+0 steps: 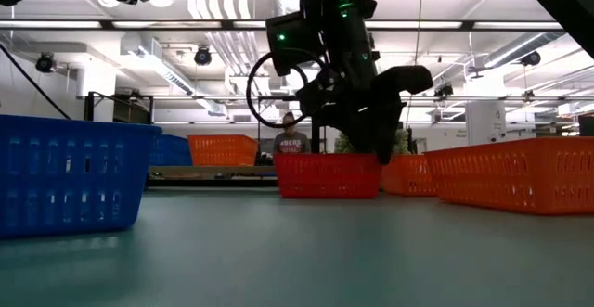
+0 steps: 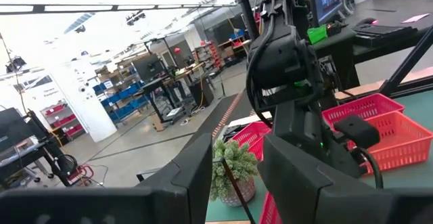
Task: Stack baskets on shelf by color
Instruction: Put the left red bin on the shelf
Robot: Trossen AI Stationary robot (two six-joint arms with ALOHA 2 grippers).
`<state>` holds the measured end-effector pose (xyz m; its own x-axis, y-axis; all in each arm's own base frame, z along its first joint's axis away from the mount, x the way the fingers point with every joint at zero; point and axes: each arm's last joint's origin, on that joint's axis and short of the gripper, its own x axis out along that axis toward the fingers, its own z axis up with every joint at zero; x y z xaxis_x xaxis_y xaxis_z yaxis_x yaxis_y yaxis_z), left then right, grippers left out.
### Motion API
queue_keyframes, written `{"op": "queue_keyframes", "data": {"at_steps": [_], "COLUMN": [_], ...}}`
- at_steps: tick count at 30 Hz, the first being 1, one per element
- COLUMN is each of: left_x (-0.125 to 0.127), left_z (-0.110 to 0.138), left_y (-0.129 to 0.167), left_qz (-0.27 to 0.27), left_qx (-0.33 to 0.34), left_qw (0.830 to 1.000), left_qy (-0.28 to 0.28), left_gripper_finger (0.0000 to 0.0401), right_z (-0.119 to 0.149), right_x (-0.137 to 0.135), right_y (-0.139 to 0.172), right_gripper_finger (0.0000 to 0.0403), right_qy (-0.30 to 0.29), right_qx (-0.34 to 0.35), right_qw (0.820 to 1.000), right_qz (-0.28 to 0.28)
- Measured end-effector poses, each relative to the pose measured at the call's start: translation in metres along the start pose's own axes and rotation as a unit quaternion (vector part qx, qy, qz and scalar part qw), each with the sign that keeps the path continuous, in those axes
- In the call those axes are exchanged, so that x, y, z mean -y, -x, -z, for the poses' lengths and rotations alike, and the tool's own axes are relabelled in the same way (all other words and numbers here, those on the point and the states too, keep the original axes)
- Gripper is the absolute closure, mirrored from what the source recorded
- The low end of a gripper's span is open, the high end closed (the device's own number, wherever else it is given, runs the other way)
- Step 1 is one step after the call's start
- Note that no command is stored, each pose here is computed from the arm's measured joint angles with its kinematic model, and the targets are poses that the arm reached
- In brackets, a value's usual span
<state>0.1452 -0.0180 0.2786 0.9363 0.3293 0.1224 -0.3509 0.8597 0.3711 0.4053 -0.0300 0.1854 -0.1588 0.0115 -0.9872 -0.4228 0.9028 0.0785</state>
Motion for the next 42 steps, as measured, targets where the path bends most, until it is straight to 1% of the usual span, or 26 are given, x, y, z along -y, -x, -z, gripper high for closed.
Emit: {"op": "queue_keyframes", "data": {"at_steps": [4,7,11,13,15,18,21,23,26,31,34,36,42], "left_x": [0.0,0.0,0.0,0.0,-0.001,-0.001,-0.001,-0.001,-0.001,-0.002,-0.002,-0.002,-0.002], "left_z": [0.0,0.0,-0.001,-0.001,-0.002,-0.003,-0.003,-0.003,-0.003,-0.004,-0.004,-0.004,-0.004], "left_y": [0.0,0.0,0.0,0.0,0.0,0.0,0.0,0.0,0.0,0.0,0.0,0.0,0.0], "left_qz": [0.0,0.0,-0.001,-0.002,-0.004,-0.006,-0.006,-0.005,-0.006,-0.009,-0.008,-0.008,-0.009], "left_qx": [0.001,0.001,0.002,0.003,0.01,0.012,0.012,0.012,0.013,0.018,0.018,0.018,0.019], "left_qw": [1.0,1.0,1.0,1.0,1.0,1.0,1.0,1.0,1.0,1.0,1.0,1.0,1.0], "left_qy": [0.001,0.001,0.001,0.002,0.007,0.008,0.009,0.009,0.01,0.015,0.015,0.015,0.015], "left_gripper_finger": [0.0285,0.0285,0.0285,0.0285,0.0285,0.0285,0.0285,0.0285,0.0285,0.0285,0.0285,0.0285,0.0285], "right_z": [-0.006,-0.015,-0.029,-0.033,-0.032,-0.025,-0.014,-0.009,-0.007,-0.011,-0.013,-0.014,-0.022], "right_x": [0.004,0.007,0.007,0.006,0.005,0.002,-0.002,-0.003,-0.004,-0.002,-0.001,-0.002,-0.013], "right_y": [0.0,0.001,0.014,0.024,0.033,0.049,0.053,0.049,0.034,0.005,-0.005,-0.007,-0.002], "right_gripper_finger": [0.0274,0.0285,0.0299,0.0301,0.0299,0.0284,0.0265,0.0255,0.0248,0.0252,0.0267,0.0287,0.0381], "right_qy": [0.0,-0.017,-0.055,-0.061,-0.054,-0.023,0.018,0.036,0.049,0.047,0.049,0.051,0.056], "right_qx": [0.031,0.079,0.16,0.181,0.18,0.154,0.097,0.06,0.039,0.047,0.053,0.055,0.065], "right_qw": [0.999,0.996,0.985,0.981,0.982,0.988,0.995,0.997,0.998,0.998,0.997,0.997,0.996], "right_qz": [0.019,0.034,0.016,0.017,0.017,0.014,0.014,0.017,0.01,0.015,0.019,0.021,0.029]}}
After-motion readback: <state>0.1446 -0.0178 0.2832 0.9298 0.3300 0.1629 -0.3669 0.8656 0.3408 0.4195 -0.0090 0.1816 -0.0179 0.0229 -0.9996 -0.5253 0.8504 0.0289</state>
